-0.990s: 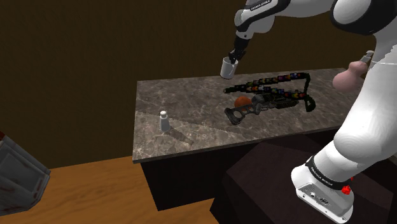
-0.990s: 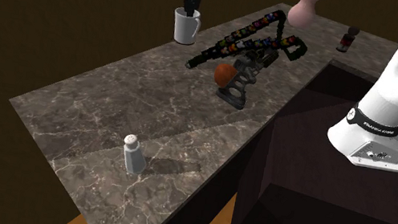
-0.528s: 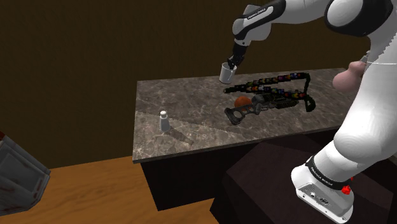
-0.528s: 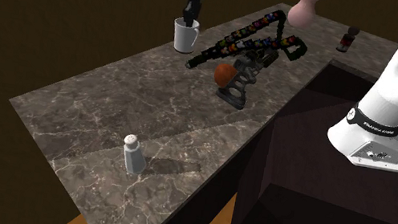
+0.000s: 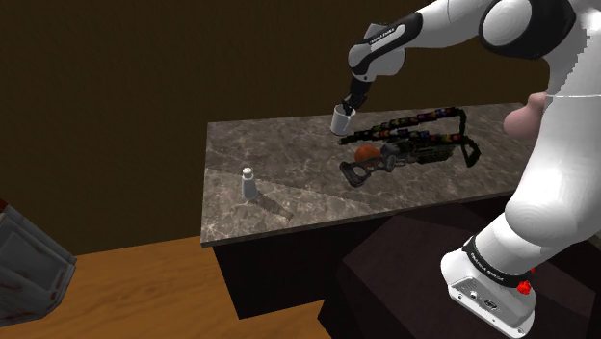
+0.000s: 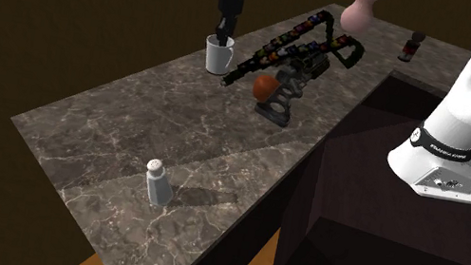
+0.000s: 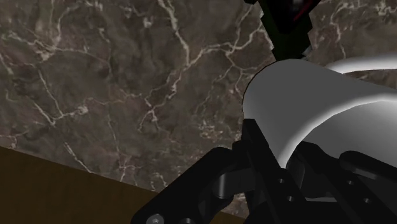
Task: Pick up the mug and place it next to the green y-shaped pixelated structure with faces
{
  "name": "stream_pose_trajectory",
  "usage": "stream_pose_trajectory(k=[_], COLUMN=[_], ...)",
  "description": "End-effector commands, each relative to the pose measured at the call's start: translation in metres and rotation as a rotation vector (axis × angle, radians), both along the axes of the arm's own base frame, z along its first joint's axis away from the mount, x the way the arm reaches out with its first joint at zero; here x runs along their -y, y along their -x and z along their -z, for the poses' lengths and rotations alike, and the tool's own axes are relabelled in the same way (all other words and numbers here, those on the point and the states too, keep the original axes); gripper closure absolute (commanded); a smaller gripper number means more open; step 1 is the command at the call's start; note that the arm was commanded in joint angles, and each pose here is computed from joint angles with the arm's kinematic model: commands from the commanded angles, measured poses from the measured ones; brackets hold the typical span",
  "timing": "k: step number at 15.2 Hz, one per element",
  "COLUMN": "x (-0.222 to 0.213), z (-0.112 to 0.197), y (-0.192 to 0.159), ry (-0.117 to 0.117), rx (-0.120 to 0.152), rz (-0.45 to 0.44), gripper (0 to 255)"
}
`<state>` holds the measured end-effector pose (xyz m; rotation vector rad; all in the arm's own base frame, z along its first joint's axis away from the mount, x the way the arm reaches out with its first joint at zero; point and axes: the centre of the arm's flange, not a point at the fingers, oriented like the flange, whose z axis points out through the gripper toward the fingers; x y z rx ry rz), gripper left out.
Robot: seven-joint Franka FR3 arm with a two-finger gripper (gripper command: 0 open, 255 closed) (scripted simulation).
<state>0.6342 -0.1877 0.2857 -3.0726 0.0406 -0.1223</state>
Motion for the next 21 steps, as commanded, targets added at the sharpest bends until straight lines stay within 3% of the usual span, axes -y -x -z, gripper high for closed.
stream_pose_trajectory(k=[1,4,12,13,18,21], x=[0.0,0.0,0.0,0.0,0.0,0.002], z=[0.01,0.027,0.027,0.027,0.027,-0.012], y=[0.0,0.0,0.0,-0.002,0.0,0.003], ry=[0.0,0.0,0.0,0.0,0.0,0.0], rx=[0.0,0.0,0.0,0.0,0.0,0.0], rz=[0.0,0.0,0.0,0.0,0.0,0.0], gripper=[255,255,255,0,0,0])
